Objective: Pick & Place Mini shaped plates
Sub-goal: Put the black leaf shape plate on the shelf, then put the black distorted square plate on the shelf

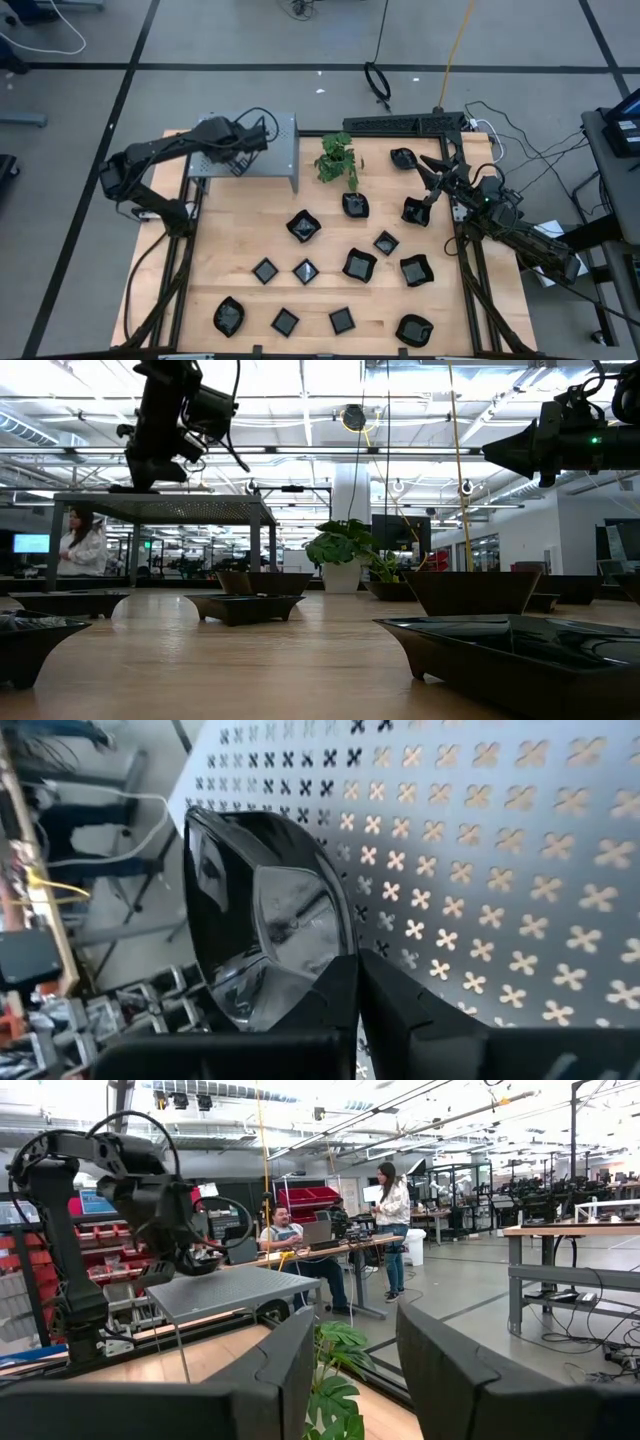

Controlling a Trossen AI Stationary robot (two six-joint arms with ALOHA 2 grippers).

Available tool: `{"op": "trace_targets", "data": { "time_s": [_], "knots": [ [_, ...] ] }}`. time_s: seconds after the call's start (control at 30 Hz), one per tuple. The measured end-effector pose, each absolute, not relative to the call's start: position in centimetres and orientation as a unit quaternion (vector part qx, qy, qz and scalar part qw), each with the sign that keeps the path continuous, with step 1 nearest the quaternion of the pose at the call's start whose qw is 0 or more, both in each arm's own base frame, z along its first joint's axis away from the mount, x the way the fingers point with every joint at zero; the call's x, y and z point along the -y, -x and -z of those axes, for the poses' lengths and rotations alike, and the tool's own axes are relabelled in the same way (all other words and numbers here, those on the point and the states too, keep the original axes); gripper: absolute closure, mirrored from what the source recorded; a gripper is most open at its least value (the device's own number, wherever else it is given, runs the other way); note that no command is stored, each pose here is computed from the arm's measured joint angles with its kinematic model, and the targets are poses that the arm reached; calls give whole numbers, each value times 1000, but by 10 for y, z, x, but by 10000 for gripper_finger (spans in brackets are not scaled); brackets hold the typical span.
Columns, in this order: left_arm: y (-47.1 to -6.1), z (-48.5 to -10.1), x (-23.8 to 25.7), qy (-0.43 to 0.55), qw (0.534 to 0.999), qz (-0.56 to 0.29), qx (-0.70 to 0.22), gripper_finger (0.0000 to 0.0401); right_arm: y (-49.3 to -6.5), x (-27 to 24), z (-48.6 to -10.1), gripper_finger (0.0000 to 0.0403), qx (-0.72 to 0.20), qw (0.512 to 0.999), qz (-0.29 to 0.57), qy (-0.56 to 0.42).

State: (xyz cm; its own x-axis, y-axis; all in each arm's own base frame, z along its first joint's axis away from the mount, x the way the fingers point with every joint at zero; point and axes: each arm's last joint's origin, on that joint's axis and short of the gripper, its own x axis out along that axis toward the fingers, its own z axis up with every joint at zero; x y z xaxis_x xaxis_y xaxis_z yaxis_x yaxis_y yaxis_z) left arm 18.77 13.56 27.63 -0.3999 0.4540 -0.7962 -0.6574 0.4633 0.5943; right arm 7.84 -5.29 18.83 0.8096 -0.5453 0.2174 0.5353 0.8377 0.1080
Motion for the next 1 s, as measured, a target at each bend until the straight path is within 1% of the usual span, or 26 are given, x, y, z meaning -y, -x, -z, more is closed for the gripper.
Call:
{"op": "trace_targets", "data": {
  "time_s": [0.27,0.33,0.43,0.63,0.8,0.9,1.0],
  "knots": [
    [-184,-276,-141,93,538,-513,-663,390,-78,53,-188,273,120,951,284,-21],
    [-184,-276,-141,93,538,-513,-663,384,-78,53,-188,273,120,951,284,-21],
    [-185,-276,-139,91,540,-512,-662,359,-78,53,-188,273,121,951,284,-21],
    [-191,-281,-133,90,559,-493,-661,283,-78,53,-188,273,120,951,284,-21],
    [-195,-308,-121,74,610,-476,-629,228,-78,53,-188,273,120,951,284,-21],
    [-199,-322,-109,83,661,-458,-588,208,-78,53,-188,273,120,951,284,-21],
    [-210,-324,-94,108,715,-416,-552,197,-78,53,-188,273,120,951,284,-21]
  ]
}}
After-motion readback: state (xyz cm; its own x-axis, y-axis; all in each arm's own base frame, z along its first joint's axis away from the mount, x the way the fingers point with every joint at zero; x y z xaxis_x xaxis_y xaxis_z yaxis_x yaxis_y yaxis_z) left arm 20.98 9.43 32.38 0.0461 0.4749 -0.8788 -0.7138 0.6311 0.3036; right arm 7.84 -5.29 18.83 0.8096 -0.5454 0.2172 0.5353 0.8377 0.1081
